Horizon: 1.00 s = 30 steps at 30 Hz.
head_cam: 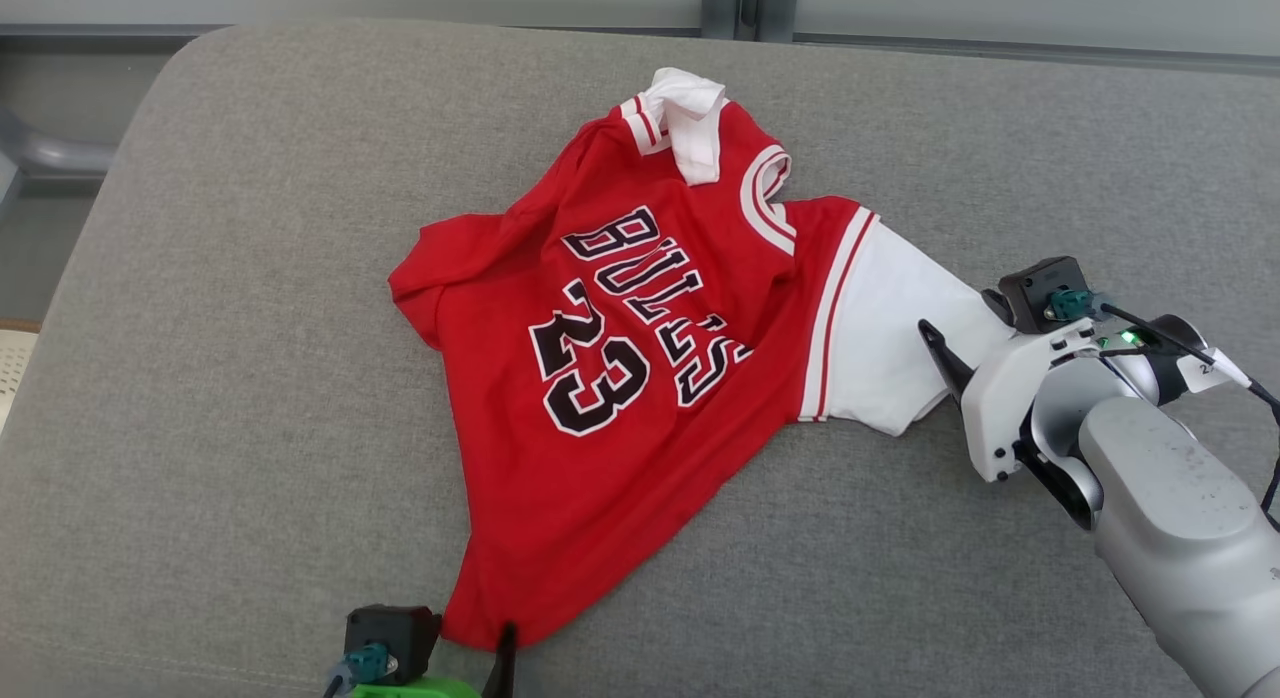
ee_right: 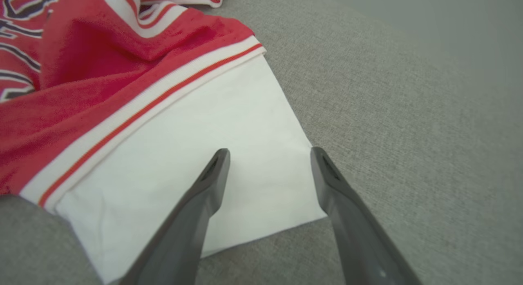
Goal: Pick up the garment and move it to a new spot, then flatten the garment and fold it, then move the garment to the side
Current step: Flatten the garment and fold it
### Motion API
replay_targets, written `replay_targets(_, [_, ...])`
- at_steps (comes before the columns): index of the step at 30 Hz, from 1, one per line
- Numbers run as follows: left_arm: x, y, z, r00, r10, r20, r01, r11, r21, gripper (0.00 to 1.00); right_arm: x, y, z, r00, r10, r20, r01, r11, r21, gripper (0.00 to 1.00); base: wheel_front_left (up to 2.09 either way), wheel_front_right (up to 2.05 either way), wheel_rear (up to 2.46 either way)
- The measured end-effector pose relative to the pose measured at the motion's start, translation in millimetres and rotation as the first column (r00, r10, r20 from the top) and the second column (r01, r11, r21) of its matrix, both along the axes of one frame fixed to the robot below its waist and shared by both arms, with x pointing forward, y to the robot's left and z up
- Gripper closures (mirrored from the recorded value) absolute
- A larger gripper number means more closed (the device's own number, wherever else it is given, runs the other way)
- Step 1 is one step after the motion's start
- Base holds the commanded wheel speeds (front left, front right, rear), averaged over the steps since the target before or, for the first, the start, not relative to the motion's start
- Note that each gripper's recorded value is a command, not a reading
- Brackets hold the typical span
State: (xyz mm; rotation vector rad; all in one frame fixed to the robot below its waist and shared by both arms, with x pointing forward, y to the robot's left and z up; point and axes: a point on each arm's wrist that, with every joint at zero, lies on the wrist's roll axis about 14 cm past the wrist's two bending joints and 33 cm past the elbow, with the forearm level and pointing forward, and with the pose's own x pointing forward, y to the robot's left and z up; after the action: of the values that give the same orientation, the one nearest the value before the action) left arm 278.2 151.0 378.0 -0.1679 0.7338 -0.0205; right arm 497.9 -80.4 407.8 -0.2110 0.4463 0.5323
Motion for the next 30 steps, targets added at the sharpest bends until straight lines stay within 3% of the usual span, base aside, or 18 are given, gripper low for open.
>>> replay_targets(7, [-8,4,-13,0.998,0.013,-0.059,-0.012,1.0,0.005,0.0,3,-4,-21,0.997,0.025,-0.07,-0.03,0.997,-0.072,0.0,0.0,0.0,0.0])
replay_targets(14, [-8,3,-19,0.997,0.008,-0.073,-0.009,1.0,-0.005,0.0,8,-24,-26,0.995,-0.013,-0.1,0.0,0.991,-0.132,0.0,0.0,0.0,0.0])
replay_targets(24, [-4,3,-29,0.996,0.009,-0.092,-0.012,1.0,-0.023,0.0,3,-23,-37,0.988,-0.008,-0.152,-0.016,0.988,-0.155,0.0,0.0,0.0,0.0])
replay_targets(26, [-4,1,-32,0.995,0.0,-0.099,-0.002,1.0,-0.03,0.45,0,-21,-40,0.985,-0.005,-0.174,-0.023,0.987,-0.158,0.0,0.0,0.0,0.0])
replay_targets(27, [-3,0,-33,0.995,-0.003,-0.099,-0.001,0.999,-0.032,0.87,-1,-20,-41,0.983,-0.005,-0.183,-0.024,0.988,-0.155,0.33,0.0,0.0,0.0])
replay_targets(28, [-2,0,-33,0.996,-0.006,-0.093,0.003,0.999,-0.032,1.0,-1,-19,-41,0.983,-0.005,-0.185,-0.024,0.988,-0.151,0.6,0.0,0.0,0.0])
replay_targets(29, [0,1,-33,0.996,-0.006,-0.086,0.003,1.0,-0.03,1.0,-2,-17,-40,0.982,-0.003,-0.189,-0.025,0.989,-0.144,1.0,0.0,0.0,0.0])
replay_targets(30, [1,0,-33,0.996,-0.011,-0.083,0.008,0.999,-0.031,1.0,-4,-14,-40,0.981,-0.001,-0.196,-0.026,0.991,-0.134,1.0,0.0,0.0,0.0])
